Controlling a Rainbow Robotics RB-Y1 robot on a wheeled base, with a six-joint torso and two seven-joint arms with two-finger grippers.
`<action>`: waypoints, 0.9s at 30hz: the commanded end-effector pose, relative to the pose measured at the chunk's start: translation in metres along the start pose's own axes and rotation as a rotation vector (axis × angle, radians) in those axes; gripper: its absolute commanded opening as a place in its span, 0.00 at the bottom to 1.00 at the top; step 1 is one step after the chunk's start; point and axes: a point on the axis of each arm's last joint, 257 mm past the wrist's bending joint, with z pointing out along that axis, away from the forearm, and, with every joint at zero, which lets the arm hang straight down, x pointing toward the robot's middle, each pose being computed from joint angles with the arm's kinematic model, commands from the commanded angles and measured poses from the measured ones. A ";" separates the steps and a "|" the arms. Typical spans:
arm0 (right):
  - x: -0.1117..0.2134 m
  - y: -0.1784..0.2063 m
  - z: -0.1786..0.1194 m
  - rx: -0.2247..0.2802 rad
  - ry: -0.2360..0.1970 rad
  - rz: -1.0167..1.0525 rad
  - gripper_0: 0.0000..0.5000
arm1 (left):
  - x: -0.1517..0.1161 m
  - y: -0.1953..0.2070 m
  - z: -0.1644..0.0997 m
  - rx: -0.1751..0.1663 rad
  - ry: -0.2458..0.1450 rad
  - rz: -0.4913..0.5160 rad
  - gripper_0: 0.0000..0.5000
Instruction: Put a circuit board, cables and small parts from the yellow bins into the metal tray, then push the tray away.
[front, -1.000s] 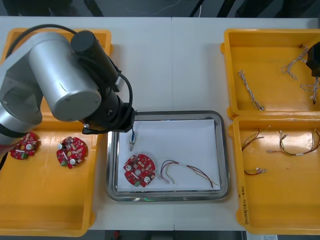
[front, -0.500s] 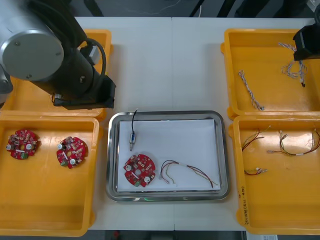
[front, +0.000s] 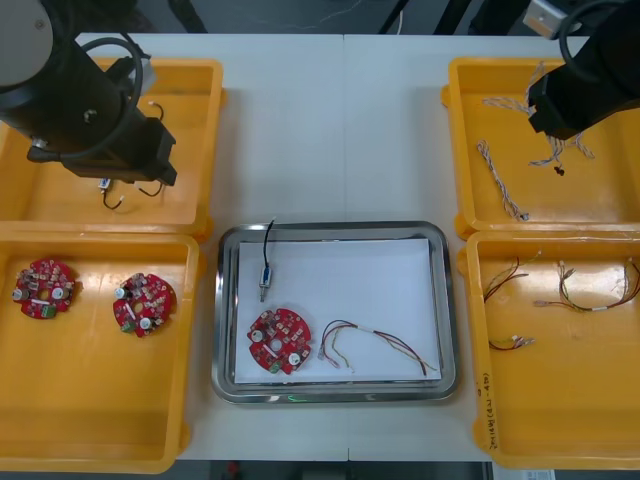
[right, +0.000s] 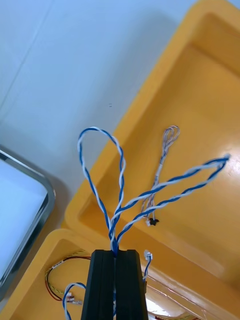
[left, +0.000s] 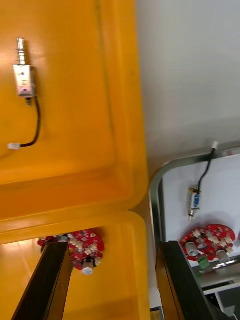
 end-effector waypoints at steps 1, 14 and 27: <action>-0.001 0.025 -0.007 0.003 0.001 -0.166 0.00 | -0.029 0.042 -0.027 -0.061 -0.059 -0.040 1.00; -0.009 0.116 0.018 -0.045 -0.020 -0.607 0.00 | -0.039 0.098 -0.031 -0.137 -0.065 -0.035 1.00; -0.013 0.177 0.042 -0.097 -0.036 -0.901 0.00 | -0.060 0.120 -0.024 -0.147 -0.126 -0.020 1.00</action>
